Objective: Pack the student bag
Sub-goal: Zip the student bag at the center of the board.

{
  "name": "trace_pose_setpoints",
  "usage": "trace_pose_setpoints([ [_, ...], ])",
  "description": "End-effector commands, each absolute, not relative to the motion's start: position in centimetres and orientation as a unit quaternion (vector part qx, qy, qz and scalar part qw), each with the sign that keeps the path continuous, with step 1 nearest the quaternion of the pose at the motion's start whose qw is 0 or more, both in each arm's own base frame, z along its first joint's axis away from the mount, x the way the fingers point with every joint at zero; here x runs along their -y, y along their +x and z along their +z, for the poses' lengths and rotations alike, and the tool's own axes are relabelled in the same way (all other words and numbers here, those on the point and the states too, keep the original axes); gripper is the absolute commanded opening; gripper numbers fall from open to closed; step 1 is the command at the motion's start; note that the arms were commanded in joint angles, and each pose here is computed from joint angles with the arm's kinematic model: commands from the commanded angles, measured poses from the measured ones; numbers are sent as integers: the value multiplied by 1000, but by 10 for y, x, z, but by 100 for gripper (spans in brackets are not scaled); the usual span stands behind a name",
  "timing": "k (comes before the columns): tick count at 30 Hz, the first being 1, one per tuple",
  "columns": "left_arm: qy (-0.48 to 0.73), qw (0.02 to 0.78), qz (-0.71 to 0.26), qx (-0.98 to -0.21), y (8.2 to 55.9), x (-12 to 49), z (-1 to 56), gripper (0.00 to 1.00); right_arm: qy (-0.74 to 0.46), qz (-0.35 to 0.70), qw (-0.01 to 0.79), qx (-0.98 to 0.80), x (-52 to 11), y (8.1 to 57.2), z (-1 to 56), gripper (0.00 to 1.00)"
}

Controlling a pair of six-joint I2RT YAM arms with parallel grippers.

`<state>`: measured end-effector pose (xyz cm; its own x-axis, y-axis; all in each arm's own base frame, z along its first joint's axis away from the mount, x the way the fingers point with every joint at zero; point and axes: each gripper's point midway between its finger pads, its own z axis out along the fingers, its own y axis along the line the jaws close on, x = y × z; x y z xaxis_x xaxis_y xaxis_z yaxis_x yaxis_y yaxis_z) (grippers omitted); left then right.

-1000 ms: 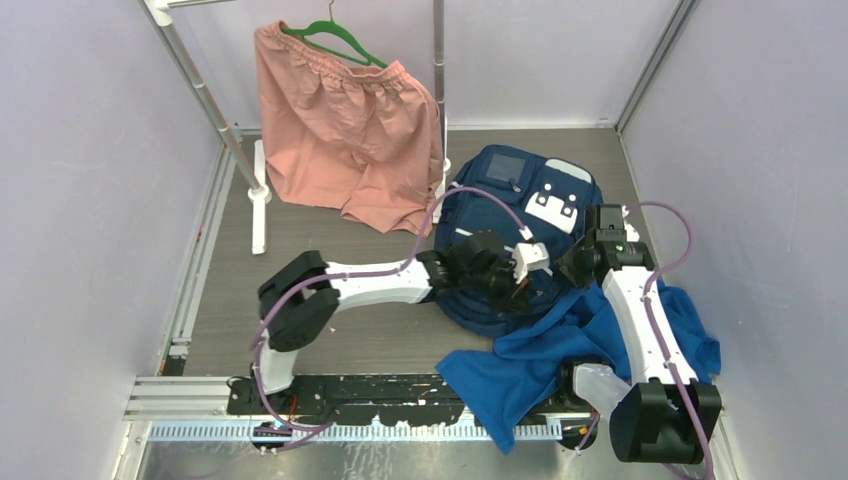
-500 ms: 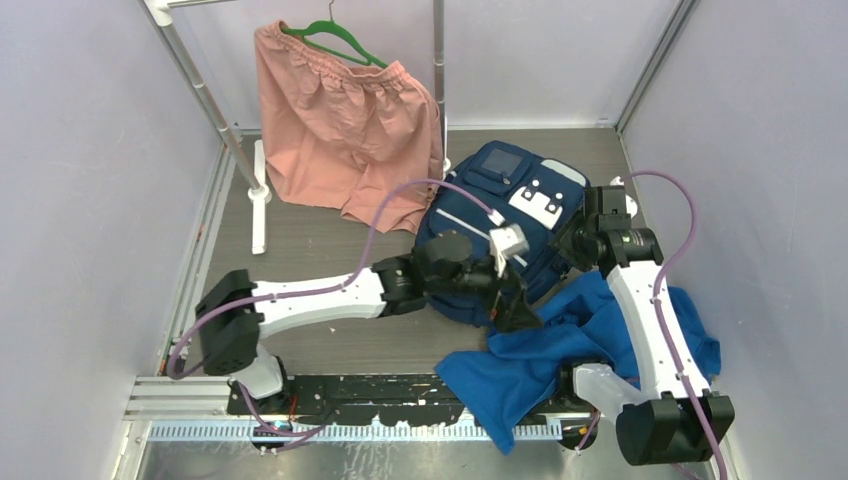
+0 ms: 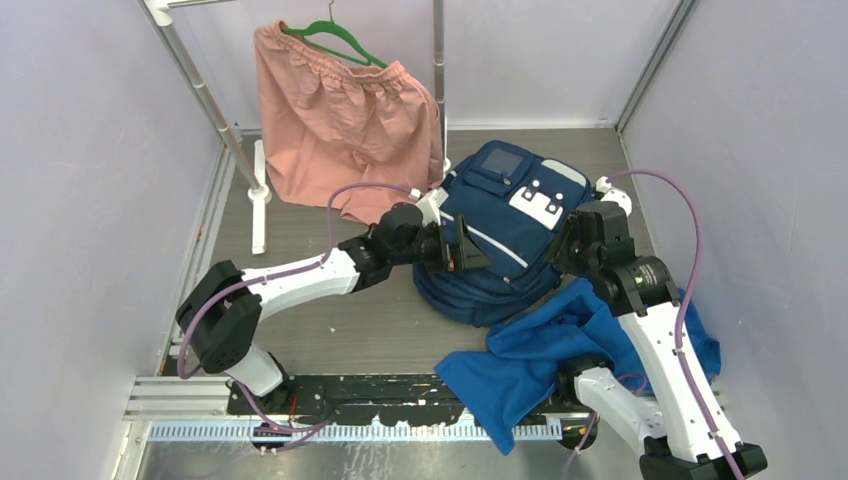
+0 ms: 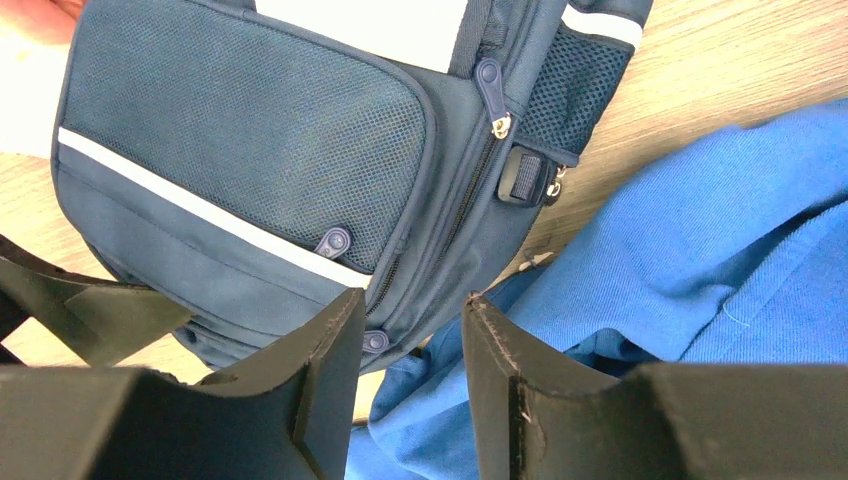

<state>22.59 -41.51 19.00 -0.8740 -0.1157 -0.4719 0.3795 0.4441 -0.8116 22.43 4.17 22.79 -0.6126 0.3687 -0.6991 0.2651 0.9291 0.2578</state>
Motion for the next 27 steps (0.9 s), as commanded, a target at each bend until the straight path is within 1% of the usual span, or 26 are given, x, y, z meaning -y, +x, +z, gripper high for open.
trace_pose_setpoints([
  [1, 8, 271, -501, -822, 246, 412, 215, 100, 172, 66, 414, -891, -43, 228, 231, 47],
  [3, -11, 273, -472, -838, 253, 408, 209, 100, 174, 72, 412, -892, -45, 229, 228, 47],
  [6, -35, 249, -427, -868, 254, 401, 190, 100, 176, 66, 413, -891, -43, 229, 228, 47],
  [10, -80, 249, -409, -874, 263, 397, 177, 100, 174, 62, 416, -890, -40, 227, 228, 47],
  [12, -86, 260, -411, -870, 270, 399, 177, 94, 168, 66, 412, -893, -43, 225, 226, 47],
  [13, -87, 262, -411, -869, 273, 402, 178, 89, 160, 73, 411, -895, -46, 225, 226, 47],
  [14, -86, 263, -412, -868, 275, 404, 179, 82, 146, 85, 410, -896, -51, 224, 226, 48],
  [15, -84, 264, -415, -867, 278, 408, 182, 69, 120, 113, 407, -899, -63, 223, 227, 49],
  [16, -81, 265, -419, -865, 281, 412, 187, 51, 90, 135, 404, -900, -73, 222, 229, 50],
  [17, -80, 264, -418, -866, 283, 413, 189, 31, 61, 166, 394, -902, -86, 219, 231, 51],
  [18, -78, 264, -415, -867, 285, 413, 192, 5, 41, 183, 388, -903, -95, 217, 231, 51],
  [19, -76, 267, -412, -868, 287, 412, 195, 1, 27, 190, 381, -904, -100, 215, 230, 50],
  [23, -96, 276, -412, -863, 298, 396, 205, 0, -21, 187, 367, -911, -116, 213, 222, 45],
  [27, -119, 279, -422, -854, 308, 382, 212, 0, -61, 132, 365, -920, -124, 215, 204, 43],
])
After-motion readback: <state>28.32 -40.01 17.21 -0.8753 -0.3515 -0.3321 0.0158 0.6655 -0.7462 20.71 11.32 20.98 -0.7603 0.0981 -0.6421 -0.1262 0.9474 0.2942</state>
